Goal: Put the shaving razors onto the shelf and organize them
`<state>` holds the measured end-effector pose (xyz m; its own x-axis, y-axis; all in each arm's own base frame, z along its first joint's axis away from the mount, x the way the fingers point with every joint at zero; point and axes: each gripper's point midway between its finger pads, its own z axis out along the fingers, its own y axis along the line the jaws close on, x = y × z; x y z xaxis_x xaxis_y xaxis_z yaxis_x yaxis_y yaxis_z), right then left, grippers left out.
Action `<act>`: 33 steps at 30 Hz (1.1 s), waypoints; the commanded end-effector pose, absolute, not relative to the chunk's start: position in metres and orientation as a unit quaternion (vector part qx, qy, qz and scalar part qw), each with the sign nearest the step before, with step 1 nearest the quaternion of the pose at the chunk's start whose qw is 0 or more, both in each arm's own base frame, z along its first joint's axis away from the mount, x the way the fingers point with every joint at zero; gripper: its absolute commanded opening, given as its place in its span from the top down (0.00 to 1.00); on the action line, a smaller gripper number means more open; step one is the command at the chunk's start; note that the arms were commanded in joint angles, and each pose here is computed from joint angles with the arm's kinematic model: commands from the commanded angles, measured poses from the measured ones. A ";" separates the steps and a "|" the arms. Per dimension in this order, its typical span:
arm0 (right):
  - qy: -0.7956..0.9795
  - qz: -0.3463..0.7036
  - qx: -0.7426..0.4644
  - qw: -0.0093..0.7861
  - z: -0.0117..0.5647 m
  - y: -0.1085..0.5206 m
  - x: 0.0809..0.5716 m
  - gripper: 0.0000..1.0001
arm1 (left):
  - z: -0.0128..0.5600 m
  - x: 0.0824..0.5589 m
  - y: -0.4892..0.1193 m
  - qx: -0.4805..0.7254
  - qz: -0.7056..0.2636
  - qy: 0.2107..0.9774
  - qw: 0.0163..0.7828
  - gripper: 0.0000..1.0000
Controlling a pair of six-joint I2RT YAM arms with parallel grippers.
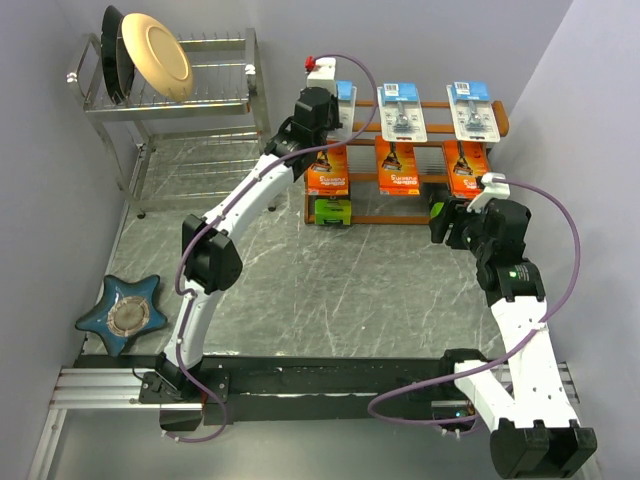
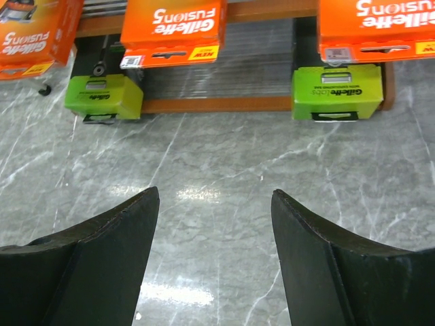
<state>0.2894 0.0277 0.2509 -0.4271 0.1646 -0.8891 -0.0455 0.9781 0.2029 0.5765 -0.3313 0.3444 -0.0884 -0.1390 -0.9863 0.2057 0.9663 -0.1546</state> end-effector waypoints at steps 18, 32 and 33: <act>0.816 0.098 0.049 0.568 0.276 0.021 0.298 0.26 | 0.425 0.564 -0.306 -0.063 -0.130 0.660 0.737 0.01; 0.836 0.094 0.067 0.536 0.303 0.019 0.309 0.00 | 0.437 0.449 -0.274 0.045 -0.161 0.699 0.696 0.00; 0.838 0.078 0.074 0.534 0.307 0.013 0.308 0.00 | 0.446 0.426 -0.263 0.055 -0.175 0.690 0.700 0.01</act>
<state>0.3079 0.0302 0.2967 -0.3890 0.1869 -0.9021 -0.0711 0.9702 0.2317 0.4816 -0.2858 0.4595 0.0453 -0.2294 -0.9723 0.2226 0.9511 -0.2141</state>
